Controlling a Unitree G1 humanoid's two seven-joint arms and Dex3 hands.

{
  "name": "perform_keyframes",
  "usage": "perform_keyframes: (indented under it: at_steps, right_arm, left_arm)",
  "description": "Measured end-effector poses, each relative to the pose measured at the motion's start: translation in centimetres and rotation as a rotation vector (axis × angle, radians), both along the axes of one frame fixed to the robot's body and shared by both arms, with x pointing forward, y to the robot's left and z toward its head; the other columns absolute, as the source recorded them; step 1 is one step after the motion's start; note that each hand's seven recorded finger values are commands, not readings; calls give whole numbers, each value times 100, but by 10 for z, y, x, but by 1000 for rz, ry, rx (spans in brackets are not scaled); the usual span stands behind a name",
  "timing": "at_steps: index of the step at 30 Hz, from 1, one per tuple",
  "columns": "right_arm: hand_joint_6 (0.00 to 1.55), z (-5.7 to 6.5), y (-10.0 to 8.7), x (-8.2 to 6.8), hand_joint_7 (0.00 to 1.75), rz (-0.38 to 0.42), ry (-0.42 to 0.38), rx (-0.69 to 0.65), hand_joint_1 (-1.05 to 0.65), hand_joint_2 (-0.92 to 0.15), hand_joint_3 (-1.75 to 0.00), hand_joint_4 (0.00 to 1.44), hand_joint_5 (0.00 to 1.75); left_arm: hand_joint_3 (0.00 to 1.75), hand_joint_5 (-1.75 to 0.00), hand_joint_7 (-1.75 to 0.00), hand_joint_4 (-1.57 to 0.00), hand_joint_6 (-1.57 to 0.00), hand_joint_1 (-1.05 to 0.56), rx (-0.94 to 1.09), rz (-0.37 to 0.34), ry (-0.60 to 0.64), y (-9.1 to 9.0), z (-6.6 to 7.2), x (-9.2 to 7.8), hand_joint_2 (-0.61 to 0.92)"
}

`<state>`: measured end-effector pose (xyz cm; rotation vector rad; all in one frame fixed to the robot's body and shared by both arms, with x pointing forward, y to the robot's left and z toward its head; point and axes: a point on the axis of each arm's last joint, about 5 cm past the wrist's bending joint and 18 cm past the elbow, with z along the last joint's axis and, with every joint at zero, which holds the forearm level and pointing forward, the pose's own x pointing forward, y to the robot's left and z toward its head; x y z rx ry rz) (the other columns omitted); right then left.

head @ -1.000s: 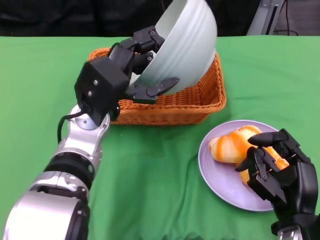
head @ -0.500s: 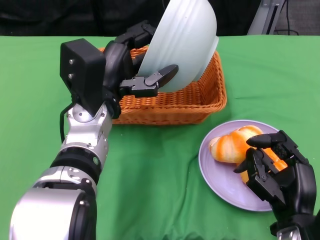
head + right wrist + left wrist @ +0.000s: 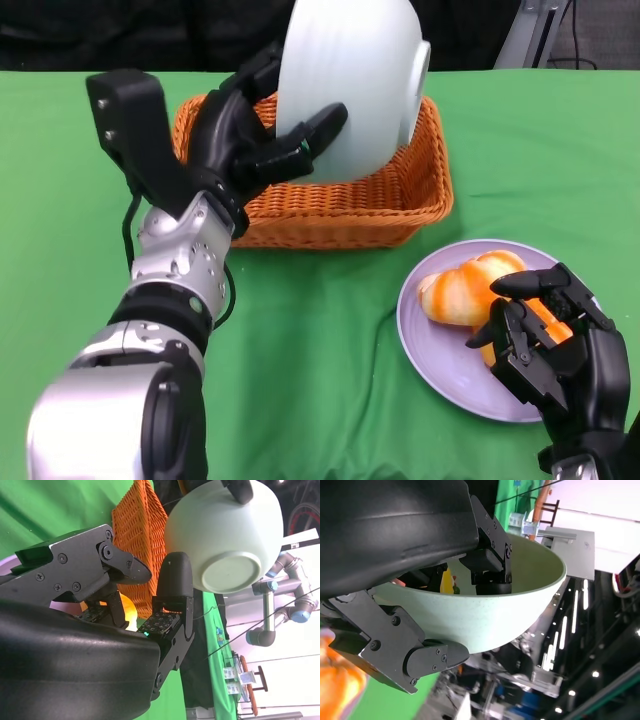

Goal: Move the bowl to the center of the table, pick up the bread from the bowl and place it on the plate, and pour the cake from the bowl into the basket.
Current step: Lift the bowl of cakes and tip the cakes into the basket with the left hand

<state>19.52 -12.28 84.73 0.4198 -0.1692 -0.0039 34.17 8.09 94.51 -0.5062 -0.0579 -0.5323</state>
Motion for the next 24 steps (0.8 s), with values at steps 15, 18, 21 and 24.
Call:
perform_keyframes:
  at_steps: [15, 18, 21, 24]
  right_arm:
    - [64, -3, 1, 2, 125, 13, 1, 11, -6, -76, -77, 69, 161]
    - [64, -2, 2, 2, 124, 10, -4, 13, -6, -76, -76, 69, 161]
    - [64, -2, 2, 2, 124, 10, -5, 13, -7, -75, -75, 70, 162]
    - [64, -2, 2, 2, 124, 7, -3, 12, -6, -76, -75, 70, 161]
  left_arm:
    - [100, -170, -144, -72, -76, -8, -180, -62, 54, -3, 18, 9, 71]
    - [104, -173, -145, -70, -76, -8, -239, -78, 79, -4, 17, 9, 68]
    - [105, -174, -145, -69, -77, -8, -310, -90, 106, -5, 18, 10, 68]
    - [103, -170, -138, -72, -82, -10, -370, -110, 120, -8, 23, 11, 70]
